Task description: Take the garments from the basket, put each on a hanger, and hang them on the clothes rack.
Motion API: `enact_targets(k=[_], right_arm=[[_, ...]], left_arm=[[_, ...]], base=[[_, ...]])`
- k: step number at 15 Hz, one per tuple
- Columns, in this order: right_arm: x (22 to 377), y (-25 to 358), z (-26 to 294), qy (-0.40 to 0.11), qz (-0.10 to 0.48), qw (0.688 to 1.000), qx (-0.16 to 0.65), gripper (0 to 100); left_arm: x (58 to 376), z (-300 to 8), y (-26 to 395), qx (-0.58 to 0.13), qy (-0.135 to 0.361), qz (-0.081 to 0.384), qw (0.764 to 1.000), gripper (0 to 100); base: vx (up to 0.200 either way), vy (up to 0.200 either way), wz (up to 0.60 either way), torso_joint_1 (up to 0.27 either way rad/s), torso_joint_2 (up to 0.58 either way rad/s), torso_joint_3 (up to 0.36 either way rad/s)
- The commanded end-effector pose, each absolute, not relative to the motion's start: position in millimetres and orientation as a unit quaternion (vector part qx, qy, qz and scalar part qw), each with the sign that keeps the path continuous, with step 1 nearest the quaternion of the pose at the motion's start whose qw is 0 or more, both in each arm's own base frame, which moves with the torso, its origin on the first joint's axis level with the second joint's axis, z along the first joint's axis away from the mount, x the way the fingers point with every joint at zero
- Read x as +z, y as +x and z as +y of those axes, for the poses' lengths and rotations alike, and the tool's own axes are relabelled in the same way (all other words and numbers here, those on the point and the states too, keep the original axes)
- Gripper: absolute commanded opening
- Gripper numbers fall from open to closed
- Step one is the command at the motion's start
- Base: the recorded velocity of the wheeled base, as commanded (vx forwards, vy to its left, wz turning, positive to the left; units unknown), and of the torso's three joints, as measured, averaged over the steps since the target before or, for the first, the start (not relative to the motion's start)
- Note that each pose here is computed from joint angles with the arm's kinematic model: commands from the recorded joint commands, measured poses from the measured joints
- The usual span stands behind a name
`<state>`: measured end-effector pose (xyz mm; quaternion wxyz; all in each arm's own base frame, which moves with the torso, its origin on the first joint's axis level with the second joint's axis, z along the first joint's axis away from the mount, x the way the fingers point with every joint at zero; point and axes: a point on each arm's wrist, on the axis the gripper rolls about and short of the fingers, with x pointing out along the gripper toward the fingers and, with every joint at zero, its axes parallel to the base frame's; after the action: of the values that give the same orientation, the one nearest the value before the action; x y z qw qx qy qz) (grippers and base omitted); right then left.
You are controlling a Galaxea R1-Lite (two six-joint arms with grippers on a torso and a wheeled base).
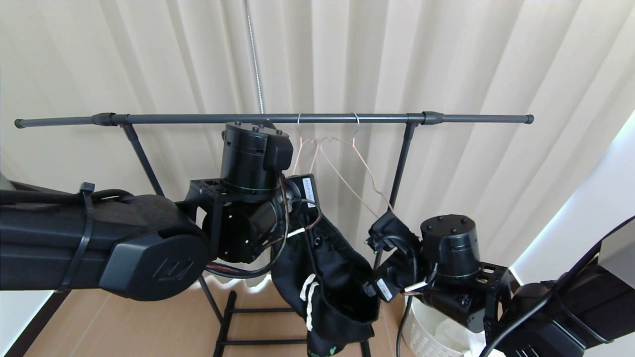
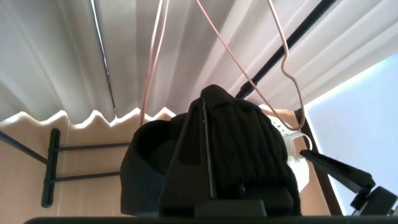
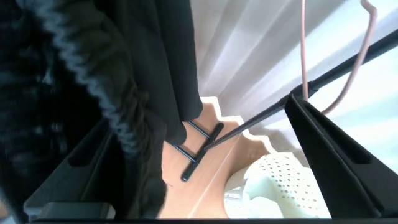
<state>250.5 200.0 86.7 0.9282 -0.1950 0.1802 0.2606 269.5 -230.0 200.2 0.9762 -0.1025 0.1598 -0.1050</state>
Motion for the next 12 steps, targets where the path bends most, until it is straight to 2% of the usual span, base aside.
enact_targets(k=[1, 3, 4, 12], right_arm=[[90, 244, 193, -0.203, 0.178, 0.924, 0.269, 100], [89, 244, 193, -0.204, 0.179, 0.924, 0.269, 100], [89, 245, 193, -0.203, 0.178, 0.924, 0.269, 0], [99, 268, 181, -0.187, 0.163, 0.94, 0.233, 0]], left_arm=[[200, -230, 270, -0.104, -0.103, 0.159, 0.976, 0], [200, -230, 269, -0.105, -0.103, 0.16, 0.976, 0], [200, -230, 270, -0.104, -0.103, 0.159, 0.976, 0], [199, -229, 270, -0.104, -0.101, 0.162, 0.976, 0]], base=[[0.0, 0.0, 0.0, 0.0, 0.0, 0.0], [0.0, 0.0, 0.0, 0.0, 0.0, 0.0], [0.0, 0.0, 0.0, 0.0, 0.0, 0.0], [0.0, 0.0, 0.0, 0.0, 0.0, 0.0]])
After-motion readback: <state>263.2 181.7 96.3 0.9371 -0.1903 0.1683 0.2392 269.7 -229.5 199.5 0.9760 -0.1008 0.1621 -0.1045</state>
